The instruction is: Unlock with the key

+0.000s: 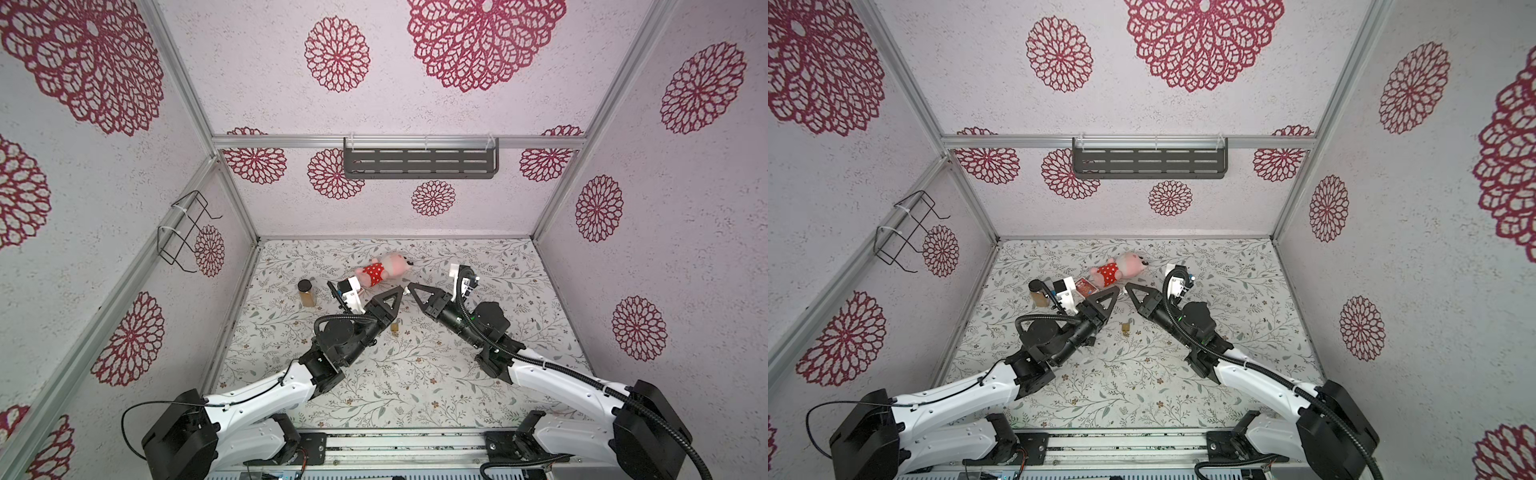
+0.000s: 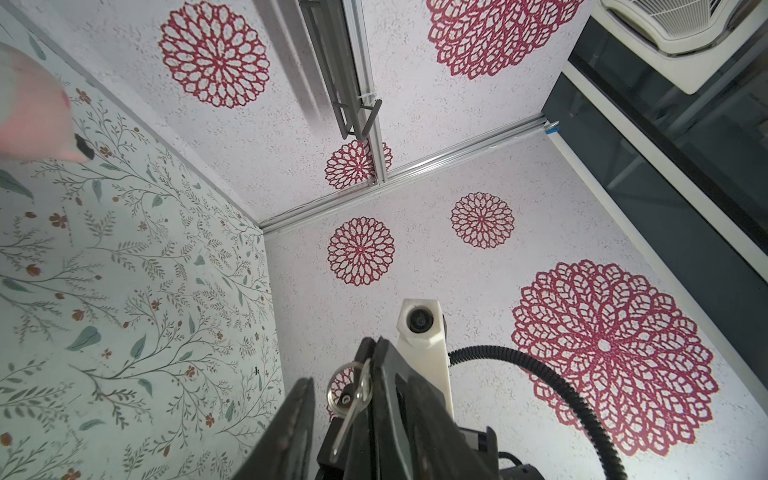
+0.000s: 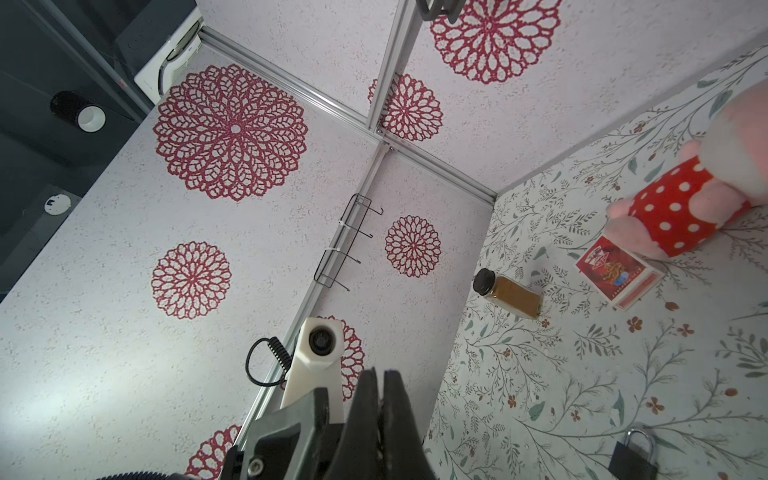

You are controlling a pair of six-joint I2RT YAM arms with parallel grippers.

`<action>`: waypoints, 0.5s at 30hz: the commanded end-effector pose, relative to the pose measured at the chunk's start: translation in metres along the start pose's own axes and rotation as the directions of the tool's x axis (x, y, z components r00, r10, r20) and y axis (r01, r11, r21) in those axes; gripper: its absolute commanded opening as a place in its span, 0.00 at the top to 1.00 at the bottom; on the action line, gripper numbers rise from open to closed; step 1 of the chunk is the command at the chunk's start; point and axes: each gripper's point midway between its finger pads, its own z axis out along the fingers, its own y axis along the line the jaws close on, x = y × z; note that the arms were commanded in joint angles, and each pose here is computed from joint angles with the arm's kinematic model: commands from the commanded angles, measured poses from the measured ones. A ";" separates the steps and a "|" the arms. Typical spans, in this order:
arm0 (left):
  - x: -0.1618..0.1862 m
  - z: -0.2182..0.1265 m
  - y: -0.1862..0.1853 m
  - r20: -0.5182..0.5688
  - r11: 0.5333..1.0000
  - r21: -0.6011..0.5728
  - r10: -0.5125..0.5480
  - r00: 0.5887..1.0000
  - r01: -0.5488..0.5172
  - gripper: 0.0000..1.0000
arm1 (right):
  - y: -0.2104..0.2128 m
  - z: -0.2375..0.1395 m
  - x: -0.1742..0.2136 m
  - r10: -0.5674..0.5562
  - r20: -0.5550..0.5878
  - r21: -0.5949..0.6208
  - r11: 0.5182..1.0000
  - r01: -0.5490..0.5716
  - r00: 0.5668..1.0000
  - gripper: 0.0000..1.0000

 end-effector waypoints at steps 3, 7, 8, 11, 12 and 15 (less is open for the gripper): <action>-0.002 0.003 -0.020 0.011 0.998 0.057 -0.020 1.000 0.019 0.71 | 0.029 -0.004 -0.012 0.016 0.061 -0.095 0.995 -0.010 0.998 1.00; -0.003 0.003 -0.019 0.016 0.998 0.054 -0.017 1.000 0.017 0.86 | 0.026 -0.008 -0.012 0.017 0.075 -0.083 0.996 -0.010 0.997 1.00; -0.003 0.003 -0.019 0.016 0.998 0.052 -0.019 1.000 0.018 0.89 | 0.026 -0.008 -0.012 0.015 0.075 -0.081 0.997 -0.009 0.997 1.00; -0.002 0.003 -0.016 0.013 0.999 0.046 -0.024 1.000 0.023 0.91 | 0.028 -0.007 -0.012 0.013 0.074 -0.083 0.997 -0.006 0.997 1.00; -0.001 0.003 -0.016 0.013 0.999 0.045 -0.023 1.000 0.023 0.91 | 0.028 -0.007 -0.013 0.010 0.078 -0.082 0.997 -0.004 0.997 1.00; 0.000 0.005 -0.018 0.005 0.998 0.053 -0.022 1.000 0.022 0.92 | 0.029 -0.007 -0.012 -0.001 0.075 -0.076 0.997 0.006 0.997 1.00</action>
